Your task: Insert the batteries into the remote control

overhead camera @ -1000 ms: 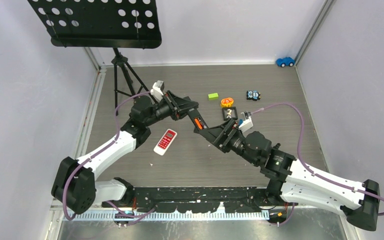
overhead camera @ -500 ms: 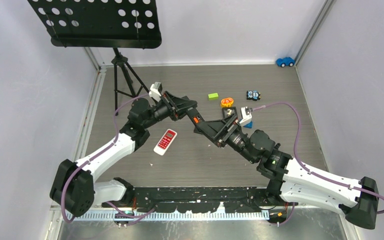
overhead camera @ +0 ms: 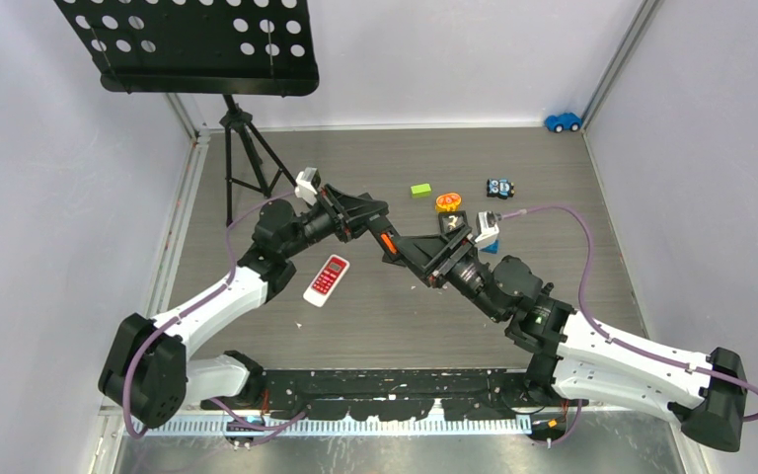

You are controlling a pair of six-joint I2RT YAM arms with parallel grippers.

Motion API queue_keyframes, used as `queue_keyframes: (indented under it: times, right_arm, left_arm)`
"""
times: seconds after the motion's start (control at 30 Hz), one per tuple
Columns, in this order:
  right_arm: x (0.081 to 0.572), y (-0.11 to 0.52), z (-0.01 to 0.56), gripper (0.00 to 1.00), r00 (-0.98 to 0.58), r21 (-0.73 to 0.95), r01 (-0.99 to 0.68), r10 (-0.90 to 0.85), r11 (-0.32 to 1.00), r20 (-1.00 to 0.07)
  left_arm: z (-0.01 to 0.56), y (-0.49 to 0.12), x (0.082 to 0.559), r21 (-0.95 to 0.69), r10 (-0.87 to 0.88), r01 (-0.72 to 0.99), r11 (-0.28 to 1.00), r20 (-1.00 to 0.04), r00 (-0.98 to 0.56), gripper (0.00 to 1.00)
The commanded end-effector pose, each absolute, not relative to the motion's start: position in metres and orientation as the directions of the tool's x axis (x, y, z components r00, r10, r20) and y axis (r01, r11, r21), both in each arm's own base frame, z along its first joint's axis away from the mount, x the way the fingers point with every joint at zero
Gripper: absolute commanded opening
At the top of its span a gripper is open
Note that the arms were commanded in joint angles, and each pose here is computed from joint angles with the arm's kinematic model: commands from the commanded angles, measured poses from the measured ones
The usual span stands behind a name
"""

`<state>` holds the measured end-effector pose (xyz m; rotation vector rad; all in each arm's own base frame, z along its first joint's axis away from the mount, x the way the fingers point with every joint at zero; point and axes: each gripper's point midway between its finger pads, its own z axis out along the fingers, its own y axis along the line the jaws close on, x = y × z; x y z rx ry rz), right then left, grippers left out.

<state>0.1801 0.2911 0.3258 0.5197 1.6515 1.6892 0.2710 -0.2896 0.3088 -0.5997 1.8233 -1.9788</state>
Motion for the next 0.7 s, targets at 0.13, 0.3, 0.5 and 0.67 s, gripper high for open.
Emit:
queue_keyframes:
  times: [0.13, 0.3, 0.5, 0.67]
  right_arm:
    - [0.1902, 0.2886, 0.3339, 0.50, -0.636, 0.983, -0.175, 0.755, 0.059, -0.159]
    - [0.1918, 0.2909, 0.3309, 0.44, -0.637, 0.983, -0.169, 0.754, 0.069, -0.162]
    - [0.1945, 0.2895, 0.3288, 0.41, -0.628, 0.985, -0.156, 0.761, 0.078, -0.159]
    - [0.1943, 0.2885, 0.3280, 0.57, -0.628, 0.984, -0.155, 0.761, 0.085, -0.165]
  left_arm:
    - [0.3344, -0.2878, 0.2621, -0.987, -0.525, 0.062, -0.148, 0.025, -0.851, 0.00]
    - [0.3370, -0.2881, 0.2583, -0.986, -0.514, 0.086, -0.142, -0.001, -0.858, 0.00]
    - [0.3358, -0.2885, 0.2545, -0.986, -0.503, 0.103, -0.132, -0.023, -0.864, 0.00]
    - [0.3314, -0.2888, 0.2557, -0.988, -0.509, 0.113, -0.109, -0.042, -0.860, 0.00]
